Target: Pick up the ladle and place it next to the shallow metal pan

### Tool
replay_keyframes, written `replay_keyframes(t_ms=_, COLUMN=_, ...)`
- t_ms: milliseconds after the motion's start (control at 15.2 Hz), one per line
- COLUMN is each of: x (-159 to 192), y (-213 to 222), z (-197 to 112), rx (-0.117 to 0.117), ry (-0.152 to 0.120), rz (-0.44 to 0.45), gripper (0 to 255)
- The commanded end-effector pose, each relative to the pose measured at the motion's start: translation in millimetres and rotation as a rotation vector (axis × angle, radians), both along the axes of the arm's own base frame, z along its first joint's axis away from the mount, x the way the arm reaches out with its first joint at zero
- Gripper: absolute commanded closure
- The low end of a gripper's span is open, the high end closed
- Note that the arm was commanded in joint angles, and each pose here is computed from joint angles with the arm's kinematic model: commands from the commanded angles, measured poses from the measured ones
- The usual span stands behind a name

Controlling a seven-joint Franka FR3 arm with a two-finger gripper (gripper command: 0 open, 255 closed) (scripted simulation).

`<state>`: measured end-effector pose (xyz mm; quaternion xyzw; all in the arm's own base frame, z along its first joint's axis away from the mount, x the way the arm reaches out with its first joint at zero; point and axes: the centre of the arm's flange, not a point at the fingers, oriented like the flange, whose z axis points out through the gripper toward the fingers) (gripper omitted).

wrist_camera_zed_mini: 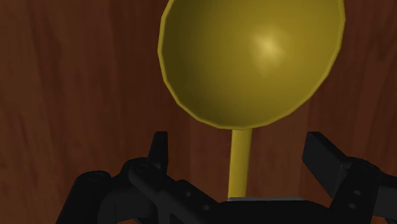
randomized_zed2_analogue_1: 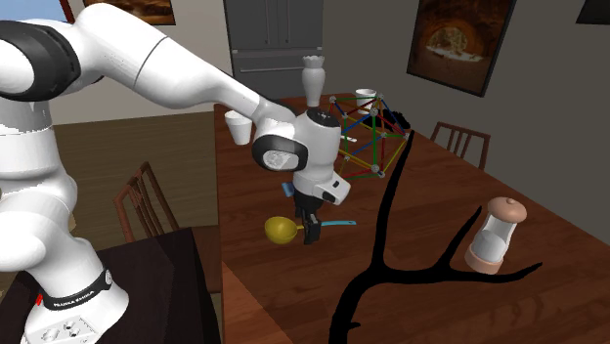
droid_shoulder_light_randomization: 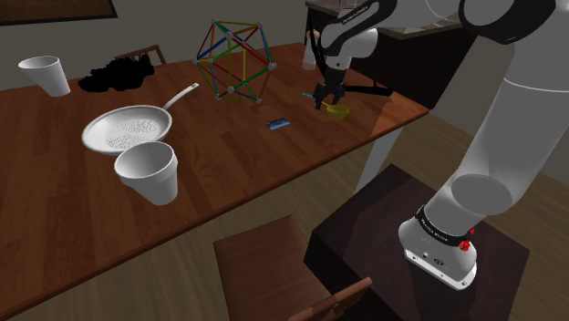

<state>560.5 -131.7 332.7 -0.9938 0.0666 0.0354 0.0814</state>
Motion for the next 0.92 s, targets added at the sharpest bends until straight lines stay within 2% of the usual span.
replay_keyframes(t_ms=0, x=0.0, y=-0.1, z=-0.9, rx=0.000, ry=0.000, rz=0.000, gripper=0)
replay_keyframes(t_ms=264, x=0.0, y=-0.1, z=-0.9, rx=0.000, ry=0.000, rz=0.000, gripper=0)
replay_keyframes(t_ms=330, x=0.0, y=-0.1, z=-0.9, rx=0.000, ry=0.000, rz=0.000, gripper=255)
replay_keyframes(t_ms=858, x=0.0, y=0.2, z=-1.2, rx=0.000, ry=0.000, rz=0.000, gripper=255)
